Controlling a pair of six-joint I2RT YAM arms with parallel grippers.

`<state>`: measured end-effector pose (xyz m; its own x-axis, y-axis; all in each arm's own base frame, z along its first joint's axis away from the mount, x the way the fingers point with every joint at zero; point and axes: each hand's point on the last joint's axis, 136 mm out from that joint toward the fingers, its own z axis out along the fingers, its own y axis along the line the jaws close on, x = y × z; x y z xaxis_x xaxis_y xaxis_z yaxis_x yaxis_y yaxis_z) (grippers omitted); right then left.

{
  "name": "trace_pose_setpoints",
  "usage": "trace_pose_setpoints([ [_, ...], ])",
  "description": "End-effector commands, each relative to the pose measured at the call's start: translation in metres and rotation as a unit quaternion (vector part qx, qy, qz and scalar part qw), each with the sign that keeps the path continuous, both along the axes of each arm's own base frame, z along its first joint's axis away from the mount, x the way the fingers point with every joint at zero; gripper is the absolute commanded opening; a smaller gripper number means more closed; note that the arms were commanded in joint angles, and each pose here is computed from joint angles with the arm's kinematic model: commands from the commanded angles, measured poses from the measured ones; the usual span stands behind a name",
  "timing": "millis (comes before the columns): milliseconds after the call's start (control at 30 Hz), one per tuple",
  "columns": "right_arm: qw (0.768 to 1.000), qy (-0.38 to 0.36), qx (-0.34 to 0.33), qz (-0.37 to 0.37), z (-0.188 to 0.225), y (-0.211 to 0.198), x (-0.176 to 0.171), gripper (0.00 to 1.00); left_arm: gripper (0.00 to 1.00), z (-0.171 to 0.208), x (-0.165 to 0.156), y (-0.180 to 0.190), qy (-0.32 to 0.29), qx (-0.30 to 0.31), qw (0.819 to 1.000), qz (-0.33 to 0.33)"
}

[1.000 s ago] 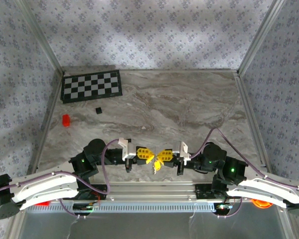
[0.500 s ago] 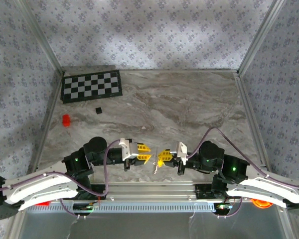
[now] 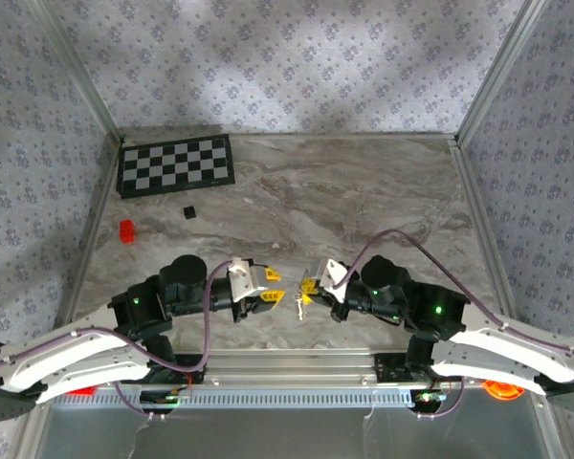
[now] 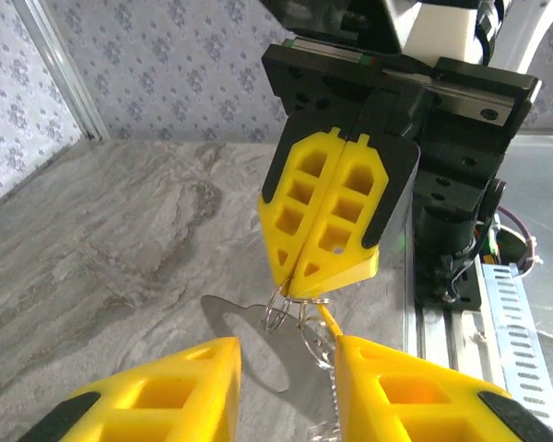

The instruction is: Put the keys on the keyring

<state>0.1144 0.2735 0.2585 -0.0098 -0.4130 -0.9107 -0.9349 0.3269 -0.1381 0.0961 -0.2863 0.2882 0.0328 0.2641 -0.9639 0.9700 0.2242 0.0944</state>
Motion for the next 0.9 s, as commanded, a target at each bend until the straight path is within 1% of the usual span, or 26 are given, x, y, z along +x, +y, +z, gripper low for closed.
trace_pose_setpoints([
  [0,1.000,-0.017,0.008,-0.002,0.021,0.001,0.003,0.00,0.32,0.004,0.004,0.004,0.004,0.005,1.000,0.017],
  [133,1.000,-0.015,-0.001,0.003,0.021,0.003,0.003,0.00,0.32,-0.004,0.008,0.006,0.007,0.015,0.999,0.028],
  [633,0.999,-0.005,-0.012,0.042,0.019,0.020,-0.010,0.00,0.32,-0.013,0.016,-0.002,0.011,0.034,0.999,0.030],
  [867,0.999,-0.006,-0.022,0.043,0.016,0.022,-0.011,0.00,0.27,-0.020,0.019,-0.008,0.018,0.046,0.998,0.032],
])
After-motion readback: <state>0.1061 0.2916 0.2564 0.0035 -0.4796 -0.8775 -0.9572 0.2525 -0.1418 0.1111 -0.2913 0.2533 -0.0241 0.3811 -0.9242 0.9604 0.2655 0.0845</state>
